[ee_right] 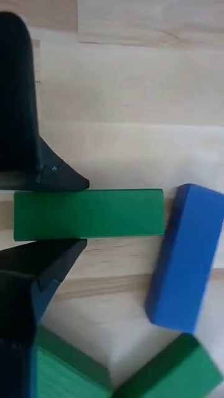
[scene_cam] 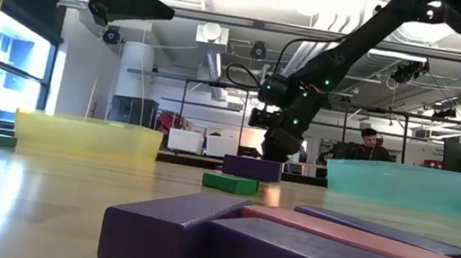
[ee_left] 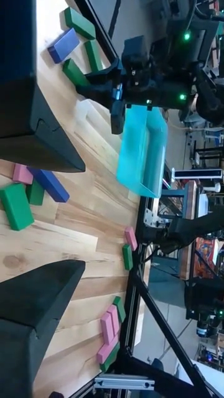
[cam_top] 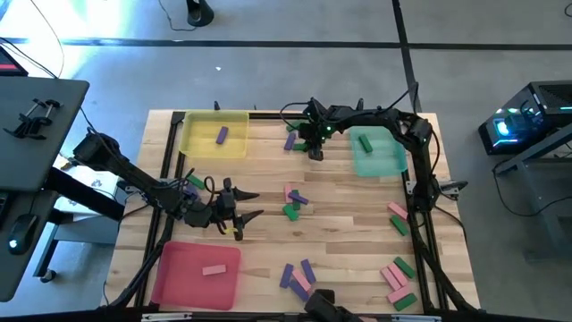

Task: Sort blocks
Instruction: Put the green wooden block into the green bin

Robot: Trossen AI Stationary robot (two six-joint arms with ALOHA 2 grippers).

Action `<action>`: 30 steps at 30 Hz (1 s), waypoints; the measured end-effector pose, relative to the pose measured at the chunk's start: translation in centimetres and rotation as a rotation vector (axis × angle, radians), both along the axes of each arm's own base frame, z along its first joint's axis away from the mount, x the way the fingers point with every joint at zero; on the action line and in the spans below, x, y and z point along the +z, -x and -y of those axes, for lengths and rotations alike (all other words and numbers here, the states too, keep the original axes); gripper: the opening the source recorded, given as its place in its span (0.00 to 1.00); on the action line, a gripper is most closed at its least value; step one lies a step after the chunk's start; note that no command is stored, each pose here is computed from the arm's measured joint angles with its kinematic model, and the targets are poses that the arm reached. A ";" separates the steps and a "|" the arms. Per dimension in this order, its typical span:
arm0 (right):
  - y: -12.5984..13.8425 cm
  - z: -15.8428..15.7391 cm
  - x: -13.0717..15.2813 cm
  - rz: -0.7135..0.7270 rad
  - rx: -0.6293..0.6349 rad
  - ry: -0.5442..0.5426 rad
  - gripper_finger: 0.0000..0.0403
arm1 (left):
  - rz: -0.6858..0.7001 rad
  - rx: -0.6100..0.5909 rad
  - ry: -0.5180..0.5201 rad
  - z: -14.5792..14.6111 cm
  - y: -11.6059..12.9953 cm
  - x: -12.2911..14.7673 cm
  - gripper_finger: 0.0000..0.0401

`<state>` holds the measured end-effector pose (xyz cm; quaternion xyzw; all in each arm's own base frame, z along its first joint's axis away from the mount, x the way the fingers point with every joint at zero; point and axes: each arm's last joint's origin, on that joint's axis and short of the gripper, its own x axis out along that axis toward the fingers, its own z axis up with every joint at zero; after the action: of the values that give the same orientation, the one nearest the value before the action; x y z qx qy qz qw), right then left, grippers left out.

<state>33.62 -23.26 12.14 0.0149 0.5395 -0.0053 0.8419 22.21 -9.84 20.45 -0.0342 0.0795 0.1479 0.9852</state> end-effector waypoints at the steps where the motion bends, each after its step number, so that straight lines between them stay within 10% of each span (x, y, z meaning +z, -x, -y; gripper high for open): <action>1: 0.1 -0.1 0.3 -0.006 -0.016 -0.006 0.19 | 0.002 0.001 0.004 0.0 0.0 0.0 0.57; 20: 0.3 -12.5 11.5 -0.086 0.136 0.218 0.19 | 0.008 -0.019 0.017 0.8 0.4 0.0 0.57; 30: 10.0 -14.0 15.2 0.214 -0.116 0.325 0.19 | 0.015 0.022 0.006 0.9 0.6 0.0 0.57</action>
<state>23.65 -9.29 27.34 -0.0895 0.4373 -0.1391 0.8840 21.62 -10.78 20.49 -0.0390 0.0721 0.1581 0.9840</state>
